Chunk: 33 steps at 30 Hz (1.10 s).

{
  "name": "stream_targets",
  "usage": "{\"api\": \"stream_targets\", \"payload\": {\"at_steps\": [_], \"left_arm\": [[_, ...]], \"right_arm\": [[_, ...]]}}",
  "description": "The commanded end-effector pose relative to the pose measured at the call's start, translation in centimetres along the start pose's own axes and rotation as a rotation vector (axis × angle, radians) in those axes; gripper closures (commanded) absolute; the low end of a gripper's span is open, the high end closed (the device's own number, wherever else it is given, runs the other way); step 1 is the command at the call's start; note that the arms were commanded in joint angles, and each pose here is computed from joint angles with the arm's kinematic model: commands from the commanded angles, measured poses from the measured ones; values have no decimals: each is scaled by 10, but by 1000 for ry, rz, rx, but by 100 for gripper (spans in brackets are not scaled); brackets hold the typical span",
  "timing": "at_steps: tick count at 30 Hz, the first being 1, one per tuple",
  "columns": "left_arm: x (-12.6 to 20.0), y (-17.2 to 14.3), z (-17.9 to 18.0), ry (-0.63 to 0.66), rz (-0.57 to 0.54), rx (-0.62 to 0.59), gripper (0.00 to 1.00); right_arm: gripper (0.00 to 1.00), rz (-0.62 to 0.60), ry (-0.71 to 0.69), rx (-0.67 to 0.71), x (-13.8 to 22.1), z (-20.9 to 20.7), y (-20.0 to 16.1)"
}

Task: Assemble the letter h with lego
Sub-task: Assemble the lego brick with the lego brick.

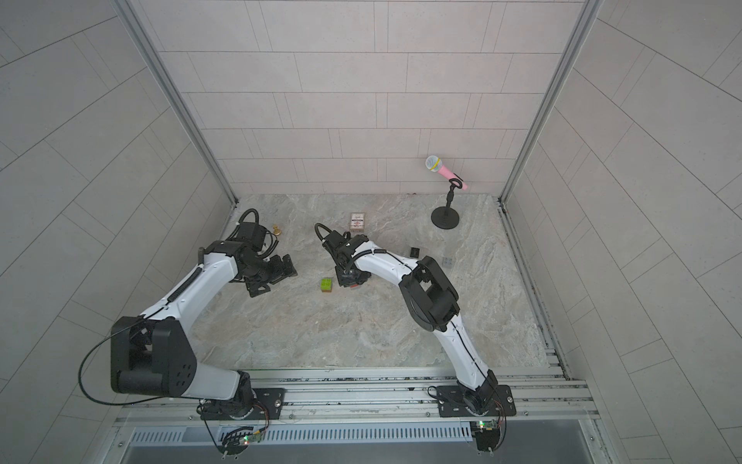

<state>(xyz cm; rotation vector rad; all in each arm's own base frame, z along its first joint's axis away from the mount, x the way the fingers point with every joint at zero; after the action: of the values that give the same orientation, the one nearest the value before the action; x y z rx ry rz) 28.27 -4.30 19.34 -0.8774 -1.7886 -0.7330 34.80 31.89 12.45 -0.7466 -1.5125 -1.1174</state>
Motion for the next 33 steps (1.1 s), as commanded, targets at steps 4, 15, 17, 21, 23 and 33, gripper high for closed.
{"api": "stream_targets", "payload": {"at_steps": [4,15,17,21,23,33], "left_arm": [[4,-4,-1,-11,0,-7,0],[4,-4,-1,-14,-2,-6,0],[4,-4,-1,-14,0,-6,0],[4,-4,-1,-14,0,-7,0],[4,-4,-1,-15,1,-6,0],[3,-5,-2,-25,8,-10,0]], "right_arm": [[48,99,-4,4,-24,-2,-15],[25,-7,96,-14,23,0,3],[24,-54,143,-36,41,-2,6],[28,-119,265,-118,64,-18,6],[33,-128,344,-154,68,-27,4],[58,-83,648,-284,36,-56,-6]]}}
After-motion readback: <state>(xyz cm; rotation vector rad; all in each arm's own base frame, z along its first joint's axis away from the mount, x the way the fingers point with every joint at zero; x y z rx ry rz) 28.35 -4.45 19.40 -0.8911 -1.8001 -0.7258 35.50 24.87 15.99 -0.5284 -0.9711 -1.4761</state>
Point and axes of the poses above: each gripper's point midway between its finger pads, its own x axis back along the fingers, its own z axis along the line the jaws close on, y = z × x, the point moved 8 cm from there along x, back along the fingers, and after that the axes turned 8 degrees about x, right-handed, at the moved point
